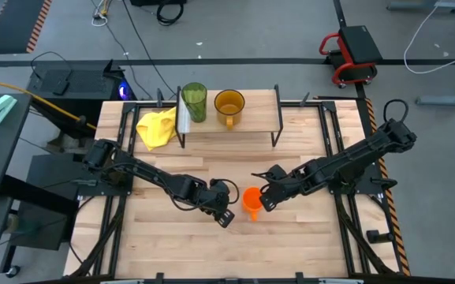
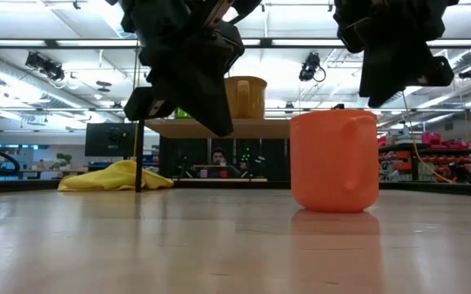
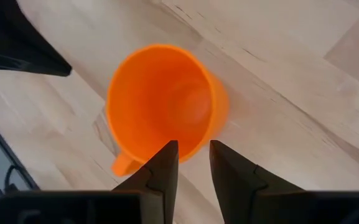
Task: Stack small to large cups/mugs on shelf
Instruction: Put the orange mug on the shelf
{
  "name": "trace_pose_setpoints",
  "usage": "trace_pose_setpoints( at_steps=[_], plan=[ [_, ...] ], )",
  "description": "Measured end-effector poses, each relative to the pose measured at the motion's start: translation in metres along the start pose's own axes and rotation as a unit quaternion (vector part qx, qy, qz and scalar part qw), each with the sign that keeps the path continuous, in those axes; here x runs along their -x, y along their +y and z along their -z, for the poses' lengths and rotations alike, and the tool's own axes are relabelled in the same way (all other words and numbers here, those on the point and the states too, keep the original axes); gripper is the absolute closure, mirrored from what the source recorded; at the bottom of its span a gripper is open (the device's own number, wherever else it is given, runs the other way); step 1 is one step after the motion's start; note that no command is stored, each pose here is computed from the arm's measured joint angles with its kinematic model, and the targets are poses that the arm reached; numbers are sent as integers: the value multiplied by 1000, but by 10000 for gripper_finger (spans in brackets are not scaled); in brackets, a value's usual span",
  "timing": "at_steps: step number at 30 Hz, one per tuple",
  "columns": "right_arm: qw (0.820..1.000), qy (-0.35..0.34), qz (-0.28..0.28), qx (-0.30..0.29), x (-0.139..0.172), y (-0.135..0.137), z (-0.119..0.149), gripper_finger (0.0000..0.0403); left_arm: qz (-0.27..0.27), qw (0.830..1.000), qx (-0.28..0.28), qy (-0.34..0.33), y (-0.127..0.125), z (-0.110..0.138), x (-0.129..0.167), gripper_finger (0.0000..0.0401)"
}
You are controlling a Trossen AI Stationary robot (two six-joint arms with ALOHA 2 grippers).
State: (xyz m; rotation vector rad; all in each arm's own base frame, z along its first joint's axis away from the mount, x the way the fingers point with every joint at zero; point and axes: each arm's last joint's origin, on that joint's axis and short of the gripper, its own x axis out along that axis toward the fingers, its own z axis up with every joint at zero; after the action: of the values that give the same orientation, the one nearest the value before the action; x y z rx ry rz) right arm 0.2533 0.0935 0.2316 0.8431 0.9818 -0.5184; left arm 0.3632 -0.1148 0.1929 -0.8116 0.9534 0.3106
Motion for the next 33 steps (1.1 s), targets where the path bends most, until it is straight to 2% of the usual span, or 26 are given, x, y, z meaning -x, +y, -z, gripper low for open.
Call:
trace_pose_setpoints(
  at_steps=[8,18,28,33],
  plan=[
    [1000,0,-5,5,-2,2,2,302,-1,1000,0,1,0,0,0,377],
    [1000,-4,-29,2,0,6,0,299,-4,1000,-8,2,1,0,0,389],
    [1000,-5,-22,-5,-4,6,-2,296,-9,1000,-13,5,2,1,0,374],
    [1000,-4,-17,-4,-8,6,-1,290,-9,1000,-13,5,2,1,0,379]
  ],
)
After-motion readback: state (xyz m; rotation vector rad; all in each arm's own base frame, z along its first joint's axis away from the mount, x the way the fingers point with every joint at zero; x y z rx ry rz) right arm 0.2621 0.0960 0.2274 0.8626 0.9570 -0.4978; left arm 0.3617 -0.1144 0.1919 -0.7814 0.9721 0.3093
